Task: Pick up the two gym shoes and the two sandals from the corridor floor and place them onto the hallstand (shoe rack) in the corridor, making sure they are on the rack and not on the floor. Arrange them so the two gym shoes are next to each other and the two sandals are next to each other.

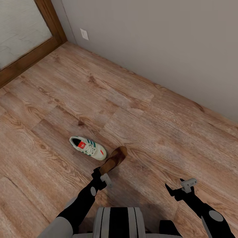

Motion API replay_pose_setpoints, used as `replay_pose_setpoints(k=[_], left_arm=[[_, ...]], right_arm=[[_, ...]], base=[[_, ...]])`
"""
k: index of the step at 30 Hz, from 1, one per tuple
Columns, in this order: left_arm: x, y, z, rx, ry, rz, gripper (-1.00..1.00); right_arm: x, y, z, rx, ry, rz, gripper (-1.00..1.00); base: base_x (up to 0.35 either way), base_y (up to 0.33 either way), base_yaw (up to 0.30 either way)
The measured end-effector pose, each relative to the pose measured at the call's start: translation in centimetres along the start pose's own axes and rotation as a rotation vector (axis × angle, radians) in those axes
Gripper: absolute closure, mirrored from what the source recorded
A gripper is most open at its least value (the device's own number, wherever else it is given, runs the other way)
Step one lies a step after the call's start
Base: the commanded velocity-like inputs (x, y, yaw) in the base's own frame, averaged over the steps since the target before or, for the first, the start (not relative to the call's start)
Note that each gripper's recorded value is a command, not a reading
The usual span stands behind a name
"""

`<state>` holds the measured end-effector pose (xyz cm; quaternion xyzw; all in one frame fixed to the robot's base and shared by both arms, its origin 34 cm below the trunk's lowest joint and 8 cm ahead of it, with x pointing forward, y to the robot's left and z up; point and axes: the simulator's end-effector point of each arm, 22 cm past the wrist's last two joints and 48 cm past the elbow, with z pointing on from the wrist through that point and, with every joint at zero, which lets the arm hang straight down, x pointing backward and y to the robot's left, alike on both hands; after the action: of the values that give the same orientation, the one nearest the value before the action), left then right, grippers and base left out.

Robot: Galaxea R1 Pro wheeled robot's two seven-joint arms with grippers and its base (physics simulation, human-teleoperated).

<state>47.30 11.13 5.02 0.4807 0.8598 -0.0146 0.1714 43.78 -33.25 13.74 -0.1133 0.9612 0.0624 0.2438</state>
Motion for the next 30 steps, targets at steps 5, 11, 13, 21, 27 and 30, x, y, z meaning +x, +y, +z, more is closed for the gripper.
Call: replay_pose_setpoints(k=[5, 11, 13, 21, 27, 30], left_arm=[[-1.9, 0.0, -0.1, -0.005, -0.030, -0.005, 1.00], [-5.1, 1.1, -0.5, -0.029, -0.085, -0.029, 1.00], [-6.5, 1.1, -0.6, -0.031, -0.107, -0.040, 1.00], [-12.8, 6.2, -2.9, -0.102, -0.264, -0.244, 1.00], [-16.6, 11.8, -6.4, -0.142, -0.365, -0.485, 1.00], [-17.9, 15.6, -8.9, -0.188, -0.434, -0.574, 1.00]], right_arm=[[0.0, 0.0, 0.0, 0.000, 0.000, 0.000, -1.00], [0.0, 0.0, 0.0, 0.000, 0.000, 0.000, -1.00], [0.0, 0.0, 0.0, 0.000, 0.000, 0.000, -1.00], [0.0, 0.2, 0.0, -0.003, -0.001, 0.001, -1.00], [0.0, 0.3, 0.1, -0.004, -0.002, 0.003, -1.00], [-0.1, 0.5, 0.1, -0.007, -0.003, 0.005, -1.00]], base=[[0.000, 0.000, 0.000], [0.000, 0.000, 0.000], [0.000, 0.000, 0.000], [0.000, 0.000, 0.000], [0.000, 0.000, 0.000], [0.000, 0.000, 0.000]])
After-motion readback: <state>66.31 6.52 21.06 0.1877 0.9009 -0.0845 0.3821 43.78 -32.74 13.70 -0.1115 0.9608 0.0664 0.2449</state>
